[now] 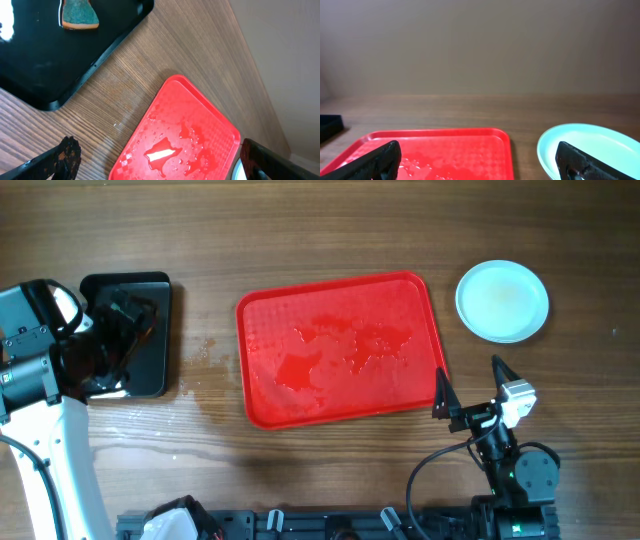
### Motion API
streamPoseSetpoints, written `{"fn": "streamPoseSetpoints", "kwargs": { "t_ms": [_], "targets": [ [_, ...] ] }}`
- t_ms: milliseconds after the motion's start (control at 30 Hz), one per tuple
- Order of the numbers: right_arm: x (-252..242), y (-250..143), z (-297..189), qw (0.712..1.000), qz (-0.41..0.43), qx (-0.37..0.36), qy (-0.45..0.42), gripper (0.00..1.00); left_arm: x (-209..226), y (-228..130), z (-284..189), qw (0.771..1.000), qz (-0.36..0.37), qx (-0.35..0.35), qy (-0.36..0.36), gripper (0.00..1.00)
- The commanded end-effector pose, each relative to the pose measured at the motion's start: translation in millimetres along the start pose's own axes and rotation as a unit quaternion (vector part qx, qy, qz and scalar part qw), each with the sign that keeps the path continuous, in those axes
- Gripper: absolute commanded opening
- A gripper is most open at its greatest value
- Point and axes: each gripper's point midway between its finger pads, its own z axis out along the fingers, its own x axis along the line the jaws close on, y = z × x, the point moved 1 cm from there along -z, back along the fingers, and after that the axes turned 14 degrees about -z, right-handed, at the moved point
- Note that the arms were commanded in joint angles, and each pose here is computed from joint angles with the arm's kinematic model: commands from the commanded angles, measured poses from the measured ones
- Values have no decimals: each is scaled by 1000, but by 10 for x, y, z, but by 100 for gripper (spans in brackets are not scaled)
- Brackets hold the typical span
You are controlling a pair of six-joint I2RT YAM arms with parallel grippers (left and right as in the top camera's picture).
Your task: Clean dirty plates on tray and stack at the side
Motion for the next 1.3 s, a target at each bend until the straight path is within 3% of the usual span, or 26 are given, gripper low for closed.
{"fn": "streamPoseSetpoints", "kwargs": {
  "t_ms": [0, 300, 1267],
  "targets": [
    [-130, -69, -16, 999, -6, 15, -40, 100, -15, -19, -10, 1000, 5, 3, -7, 100],
    [-133, -116, -19, 997, -55, 27, -40, 100, -15, -19, -10, 1000, 5, 3, -6, 100],
    [-133, -118, -17, 997, -55, 28, -40, 100, -14, -20, -10, 1000, 5, 3, -6, 100]
  ]
}}
